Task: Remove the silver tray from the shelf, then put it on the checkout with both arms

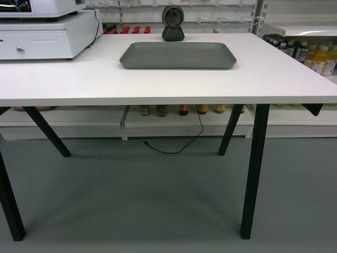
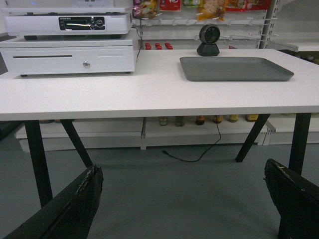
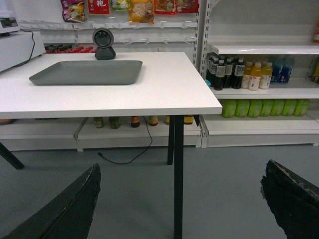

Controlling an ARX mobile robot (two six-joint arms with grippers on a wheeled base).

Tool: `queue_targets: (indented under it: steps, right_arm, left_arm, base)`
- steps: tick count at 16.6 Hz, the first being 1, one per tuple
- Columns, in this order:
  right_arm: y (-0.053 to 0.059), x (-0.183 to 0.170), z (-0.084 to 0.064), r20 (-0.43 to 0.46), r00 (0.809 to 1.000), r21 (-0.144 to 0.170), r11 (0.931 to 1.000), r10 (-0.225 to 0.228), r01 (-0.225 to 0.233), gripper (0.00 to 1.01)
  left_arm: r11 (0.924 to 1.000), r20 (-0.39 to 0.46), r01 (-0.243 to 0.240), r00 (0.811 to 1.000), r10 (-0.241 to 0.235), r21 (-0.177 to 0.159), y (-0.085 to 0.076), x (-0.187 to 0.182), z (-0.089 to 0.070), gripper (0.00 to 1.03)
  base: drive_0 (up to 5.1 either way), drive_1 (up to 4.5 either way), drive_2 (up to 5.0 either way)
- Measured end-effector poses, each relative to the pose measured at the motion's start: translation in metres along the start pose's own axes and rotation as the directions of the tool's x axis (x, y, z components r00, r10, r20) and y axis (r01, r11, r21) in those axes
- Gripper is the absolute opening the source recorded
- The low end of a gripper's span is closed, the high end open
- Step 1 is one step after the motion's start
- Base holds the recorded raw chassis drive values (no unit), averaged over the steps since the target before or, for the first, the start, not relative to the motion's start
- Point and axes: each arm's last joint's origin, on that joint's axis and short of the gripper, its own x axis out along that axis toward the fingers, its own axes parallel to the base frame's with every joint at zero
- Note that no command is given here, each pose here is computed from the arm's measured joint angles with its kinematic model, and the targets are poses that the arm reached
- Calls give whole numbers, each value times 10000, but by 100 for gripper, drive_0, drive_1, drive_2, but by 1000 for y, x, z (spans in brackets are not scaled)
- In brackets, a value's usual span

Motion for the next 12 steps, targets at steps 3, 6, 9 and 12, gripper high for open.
queue_targets:
  steps: [3, 6, 9, 12]
  right_arm:
    - [0, 0, 0, 15, 10000, -4, 10000, 8, -8, 98]
    - [0, 0, 0, -4, 10000, 0, 10000, 0, 0, 98]
    - [0, 0, 0, -4, 10000, -4, 10000, -4, 4, 98]
    - [0, 0, 0, 0, 10000, 0, 10000, -8, 8, 98]
  left_arm:
    - [10000, 19, -4, 10000, 4, 0, 0, 0, 0, 98]
    - [10000, 0, 0, 10000, 0, 8, 0, 0, 0, 98]
    - [10000, 4, 0, 10000, 0, 4, 0, 0, 0, 98]
    - [10000, 0, 4, 10000, -4, 11, 0, 0, 0, 98]
  base:
    - [0, 0, 0]
    - [0, 0, 0]
    - [0, 0, 0]
    - [0, 0, 0]
